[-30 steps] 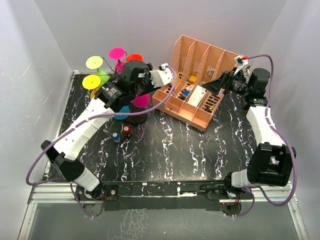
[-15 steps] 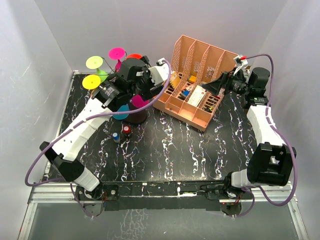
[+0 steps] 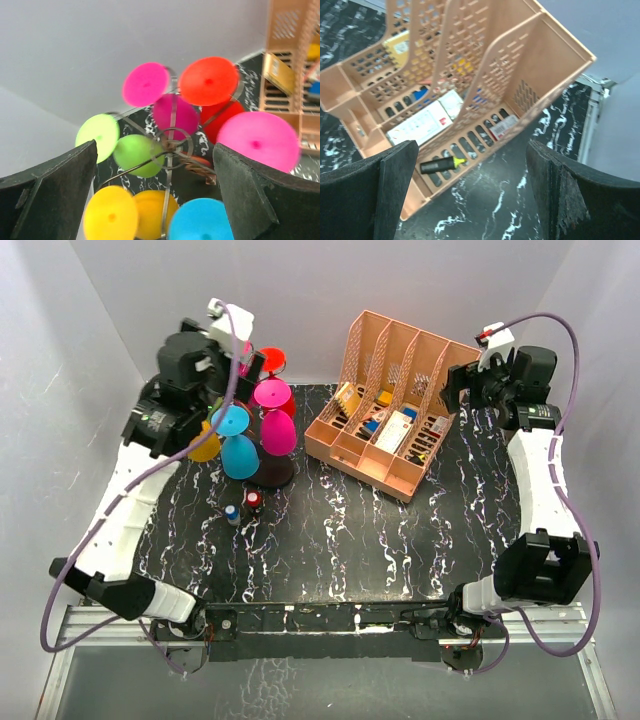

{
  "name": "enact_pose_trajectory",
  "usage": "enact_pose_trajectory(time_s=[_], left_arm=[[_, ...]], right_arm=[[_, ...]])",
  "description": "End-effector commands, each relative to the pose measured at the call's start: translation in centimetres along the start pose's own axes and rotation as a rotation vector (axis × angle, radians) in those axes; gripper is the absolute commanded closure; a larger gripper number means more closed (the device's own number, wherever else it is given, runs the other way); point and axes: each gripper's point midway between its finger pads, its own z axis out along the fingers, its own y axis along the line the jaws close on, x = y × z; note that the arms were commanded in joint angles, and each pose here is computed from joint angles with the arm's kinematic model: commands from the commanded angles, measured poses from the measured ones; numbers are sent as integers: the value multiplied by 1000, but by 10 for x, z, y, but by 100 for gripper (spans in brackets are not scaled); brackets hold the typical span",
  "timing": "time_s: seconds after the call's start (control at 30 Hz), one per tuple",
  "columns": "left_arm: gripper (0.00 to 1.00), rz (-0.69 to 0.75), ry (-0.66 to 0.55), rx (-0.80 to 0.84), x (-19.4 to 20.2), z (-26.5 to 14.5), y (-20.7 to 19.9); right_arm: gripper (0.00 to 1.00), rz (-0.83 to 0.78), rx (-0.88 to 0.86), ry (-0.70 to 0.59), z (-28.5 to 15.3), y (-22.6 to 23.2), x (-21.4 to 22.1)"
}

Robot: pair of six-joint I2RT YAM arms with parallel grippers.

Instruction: Place the wine glass upside down on the wine glass rack

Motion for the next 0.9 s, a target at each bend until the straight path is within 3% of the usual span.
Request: enact_pose_trajectory(time_s=[0.0, 0.27, 0.43, 0.63, 0.87], left_arm=[[3, -231, -112, -167, -17, -37, 62], [3, -343, -113, -342, 32, -65, 112], [3, -359, -120, -389, 56, -78, 119], [3, -367, -156, -417, 65, -92, 122], [3, -372, -171, -409, 74, -101, 119]], right_arm=[[2, -81, 126, 59, -8, -28, -2], [2, -95, 131, -82, -21, -21, -35], [2, -87, 161, -199, -37, -16, -59], [2, -113, 76, -168, -47, 0, -70], [2, -116, 11, -227, -62, 23, -73]])
